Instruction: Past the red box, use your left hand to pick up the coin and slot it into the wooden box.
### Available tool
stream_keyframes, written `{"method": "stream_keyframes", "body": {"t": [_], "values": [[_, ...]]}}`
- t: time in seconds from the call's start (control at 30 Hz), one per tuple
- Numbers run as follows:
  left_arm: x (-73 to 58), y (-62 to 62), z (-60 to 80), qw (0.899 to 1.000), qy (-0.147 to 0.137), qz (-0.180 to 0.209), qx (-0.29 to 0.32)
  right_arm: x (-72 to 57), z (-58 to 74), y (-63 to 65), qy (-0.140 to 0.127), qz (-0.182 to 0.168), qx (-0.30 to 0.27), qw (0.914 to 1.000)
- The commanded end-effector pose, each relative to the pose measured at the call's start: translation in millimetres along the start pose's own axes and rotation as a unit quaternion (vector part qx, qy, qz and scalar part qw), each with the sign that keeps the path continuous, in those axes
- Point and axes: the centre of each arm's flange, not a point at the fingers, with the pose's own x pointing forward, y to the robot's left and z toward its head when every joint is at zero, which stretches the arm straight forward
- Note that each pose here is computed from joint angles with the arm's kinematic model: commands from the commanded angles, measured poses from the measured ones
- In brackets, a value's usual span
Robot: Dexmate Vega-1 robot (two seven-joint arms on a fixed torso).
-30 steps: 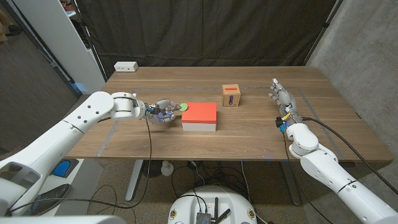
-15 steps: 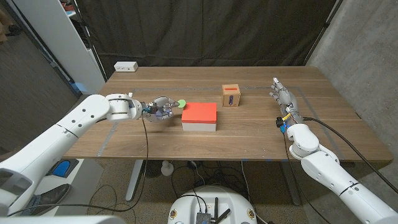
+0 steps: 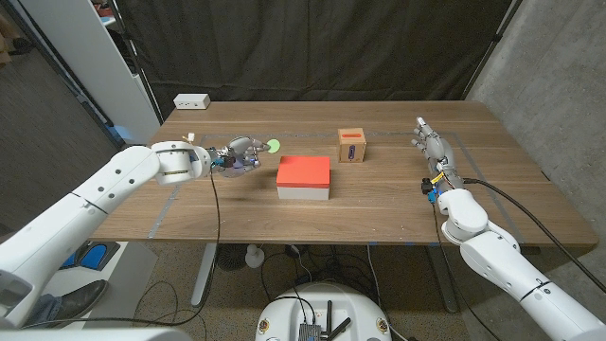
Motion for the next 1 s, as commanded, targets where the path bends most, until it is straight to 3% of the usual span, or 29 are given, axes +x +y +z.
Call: {"method": "stream_keyframes", "body": {"t": [0.03, 0.2, 0.53, 0.83, 1.0], "values": [[-6.3, -7.5, 16.3, 0.998, -0.064, -0.009, 0.015, -7.2, 8.0, -3.3, -0.01, -0.004, -0.002, 0.9999], [-6.4, -11.0, 20.0, 0.995, -0.087, 0.014, 0.043, -8.3, 8.7, -3.5, -0.012, -0.005, -0.003, 0.9999], [4.4, -26.2, 20.0, 0.988, -0.139, 0.024, 0.061, -8.4, 12.7, -0.6, -0.015, -0.003, -0.008, 0.9998], [6.5, -29.0, 21.5, 0.981, -0.175, 0.044, 0.075, -8.2, 14.4, 1.2, -0.015, -0.002, -0.01, 0.9998], [6.4, -30.4, 24.6, 0.971, -0.212, 0.066, 0.088, -6.7, 15.2, 1.7, -0.017, -0.002, -0.01, 0.9998]]}}
